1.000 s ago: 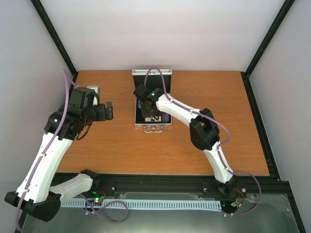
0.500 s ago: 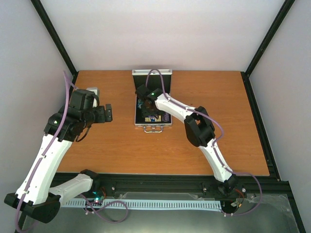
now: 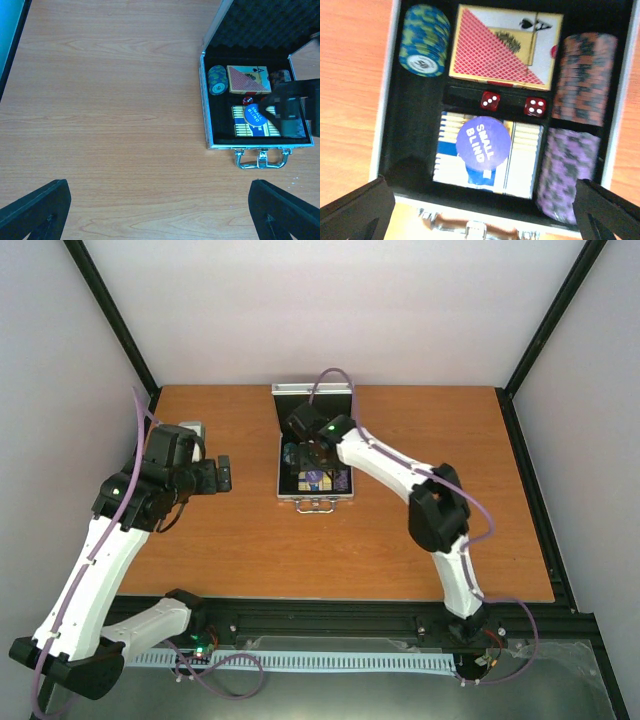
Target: Pack up texas hold em set
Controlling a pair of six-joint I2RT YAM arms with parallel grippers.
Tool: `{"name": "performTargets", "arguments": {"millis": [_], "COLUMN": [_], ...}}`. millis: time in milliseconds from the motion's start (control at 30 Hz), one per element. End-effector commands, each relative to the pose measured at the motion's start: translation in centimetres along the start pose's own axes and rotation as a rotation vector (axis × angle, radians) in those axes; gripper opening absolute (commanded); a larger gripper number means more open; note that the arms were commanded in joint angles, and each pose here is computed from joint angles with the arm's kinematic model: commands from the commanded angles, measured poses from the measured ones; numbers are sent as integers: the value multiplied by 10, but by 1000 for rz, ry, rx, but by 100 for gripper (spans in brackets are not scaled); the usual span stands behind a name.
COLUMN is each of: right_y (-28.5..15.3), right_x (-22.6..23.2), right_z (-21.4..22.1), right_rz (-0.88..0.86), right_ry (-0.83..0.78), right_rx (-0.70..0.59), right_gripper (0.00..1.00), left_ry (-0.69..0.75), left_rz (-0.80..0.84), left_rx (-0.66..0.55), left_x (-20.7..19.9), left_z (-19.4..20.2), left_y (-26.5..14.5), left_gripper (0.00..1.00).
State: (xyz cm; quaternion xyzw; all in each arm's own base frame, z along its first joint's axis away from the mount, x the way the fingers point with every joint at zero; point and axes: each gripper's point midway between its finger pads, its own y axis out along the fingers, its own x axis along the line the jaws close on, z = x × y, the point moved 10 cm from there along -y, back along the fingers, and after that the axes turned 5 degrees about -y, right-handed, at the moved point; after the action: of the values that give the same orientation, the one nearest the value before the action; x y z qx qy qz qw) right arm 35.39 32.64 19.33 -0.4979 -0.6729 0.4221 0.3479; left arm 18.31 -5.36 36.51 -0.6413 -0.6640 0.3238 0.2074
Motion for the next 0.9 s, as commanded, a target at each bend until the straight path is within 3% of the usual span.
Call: {"name": "performTargets", "arguments": {"millis": [0,200,433,600,867], "right_y": [-72,-115,-129,-131,-112], "right_x": [-11,-47,-113,-126,-132], "right_z": [-2,14,-18,-55,-91], "right_rz": [-81,-154,-306,-360,-494], "right_ry": [64,206,451,464,477], "right_rx": [-131,-198,-336,-405,-369], "right_gripper": [98,87,74,73,64], "left_ry": [1,-1,-1,-1,-14], "left_rz": [2,10,17,19,18], "left_rx": [-22,-16,1,-1,-3], "left_x": [1,-1,-5,-8,-11], "left_z": [-1,-2,-4,-9,-14], "left_y": [-5,-3,5,6,11], "left_gripper": [100,100,100,100,100]}}
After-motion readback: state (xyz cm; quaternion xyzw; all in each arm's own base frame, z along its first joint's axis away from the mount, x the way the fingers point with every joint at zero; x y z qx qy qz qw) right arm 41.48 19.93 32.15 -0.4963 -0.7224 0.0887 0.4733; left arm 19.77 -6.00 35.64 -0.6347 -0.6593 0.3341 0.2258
